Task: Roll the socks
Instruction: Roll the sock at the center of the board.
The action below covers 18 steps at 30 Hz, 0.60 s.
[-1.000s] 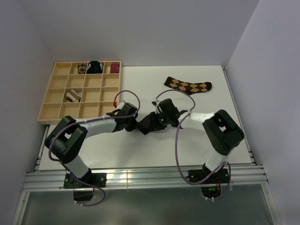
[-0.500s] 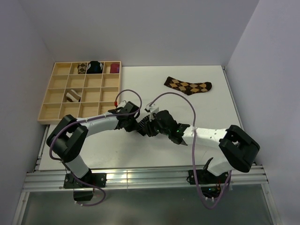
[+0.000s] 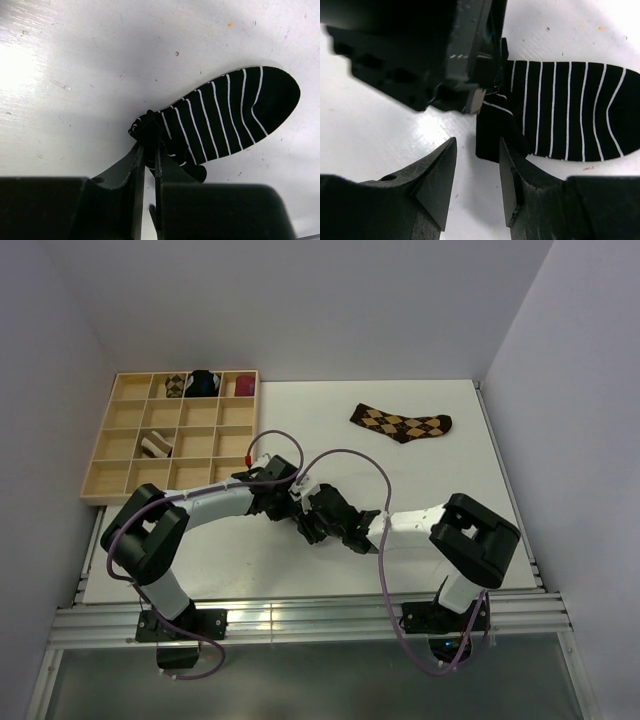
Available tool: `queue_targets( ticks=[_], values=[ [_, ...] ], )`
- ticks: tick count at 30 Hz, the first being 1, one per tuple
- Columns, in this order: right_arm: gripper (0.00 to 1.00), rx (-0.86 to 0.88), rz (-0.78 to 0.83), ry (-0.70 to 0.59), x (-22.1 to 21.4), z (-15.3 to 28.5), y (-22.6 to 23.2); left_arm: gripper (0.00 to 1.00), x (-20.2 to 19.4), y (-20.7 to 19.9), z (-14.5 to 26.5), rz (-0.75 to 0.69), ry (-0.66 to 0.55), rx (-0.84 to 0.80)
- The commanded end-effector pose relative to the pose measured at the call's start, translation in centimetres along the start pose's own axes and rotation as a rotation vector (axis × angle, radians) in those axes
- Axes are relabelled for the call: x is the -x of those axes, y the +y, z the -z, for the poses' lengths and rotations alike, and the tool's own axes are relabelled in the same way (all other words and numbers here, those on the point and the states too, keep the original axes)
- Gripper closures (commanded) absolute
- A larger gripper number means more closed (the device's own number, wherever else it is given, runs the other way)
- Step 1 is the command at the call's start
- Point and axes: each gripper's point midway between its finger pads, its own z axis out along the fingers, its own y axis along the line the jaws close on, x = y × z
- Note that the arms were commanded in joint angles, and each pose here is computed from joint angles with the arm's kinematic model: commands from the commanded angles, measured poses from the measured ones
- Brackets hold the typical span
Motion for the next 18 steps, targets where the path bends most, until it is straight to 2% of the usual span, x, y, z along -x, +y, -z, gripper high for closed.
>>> queue_targets(
  ticks=[1, 14, 17, 18],
  values=[
    [0.53, -0.038, 0.024, -0.030, 1.7, -0.9, -0.3, 0.89, 0.1, -0.8, 0.3, -0.015, 0.004, -0.014],
    [0.55, -0.118, 0.062, 0.108, -1.3, -2.7, -1.8, 0.88, -0.1, -1.4, 0.6, -0.013, 0.016, -0.048],
    [0.62, -0.153, 0.068, 0.132, -2.0, -2.8, -2.5, 0.88, 0.0, -1.6, 0.8, -0.013, 0.013, -0.057],
    [0.70, -0.167, 0.071, 0.155, -2.5, -2.9, -2.8, 0.88, 0.1, -1.7, 0.8, -0.014, 0.012, -0.060]
  ],
)
